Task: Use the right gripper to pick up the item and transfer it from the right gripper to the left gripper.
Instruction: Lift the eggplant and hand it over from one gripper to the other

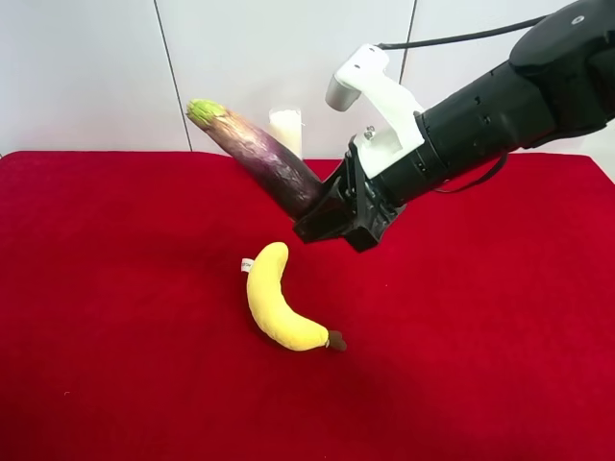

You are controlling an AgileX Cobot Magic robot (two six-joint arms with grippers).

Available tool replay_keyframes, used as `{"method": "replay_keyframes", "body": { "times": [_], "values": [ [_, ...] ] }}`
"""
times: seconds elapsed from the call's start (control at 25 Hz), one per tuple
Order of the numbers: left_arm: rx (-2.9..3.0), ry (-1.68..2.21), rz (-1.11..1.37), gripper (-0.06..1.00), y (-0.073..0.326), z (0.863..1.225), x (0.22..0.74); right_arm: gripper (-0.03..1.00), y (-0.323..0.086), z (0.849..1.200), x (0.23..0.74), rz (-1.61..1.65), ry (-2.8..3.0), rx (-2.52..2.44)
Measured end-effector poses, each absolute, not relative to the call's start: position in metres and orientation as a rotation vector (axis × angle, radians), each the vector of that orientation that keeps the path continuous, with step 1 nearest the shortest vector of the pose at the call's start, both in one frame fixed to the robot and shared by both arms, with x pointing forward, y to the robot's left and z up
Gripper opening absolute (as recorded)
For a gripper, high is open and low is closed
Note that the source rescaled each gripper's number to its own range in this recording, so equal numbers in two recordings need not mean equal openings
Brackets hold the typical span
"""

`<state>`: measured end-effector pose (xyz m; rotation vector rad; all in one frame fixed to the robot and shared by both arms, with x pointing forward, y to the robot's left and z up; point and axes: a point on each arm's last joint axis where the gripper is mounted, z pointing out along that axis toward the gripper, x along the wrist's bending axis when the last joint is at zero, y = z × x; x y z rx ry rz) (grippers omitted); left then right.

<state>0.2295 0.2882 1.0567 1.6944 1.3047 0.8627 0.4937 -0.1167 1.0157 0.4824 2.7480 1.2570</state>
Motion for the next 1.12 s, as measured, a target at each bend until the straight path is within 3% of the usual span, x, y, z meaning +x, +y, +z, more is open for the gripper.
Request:
{"method": "replay_keyframes", "body": {
  "times": [0.6,1.12],
  "values": [
    [1.584,1.235,0.776,0.96,0.279,1.068,0.235,0.00,-0.115,1.018,0.492,1.313,2.753,0.505],
    [1.459,1.189,0.467,0.96,0.255,1.091,0.314,0.00,-0.113,1.019,0.492,1.347,2.738,0.530]
  ]
}}
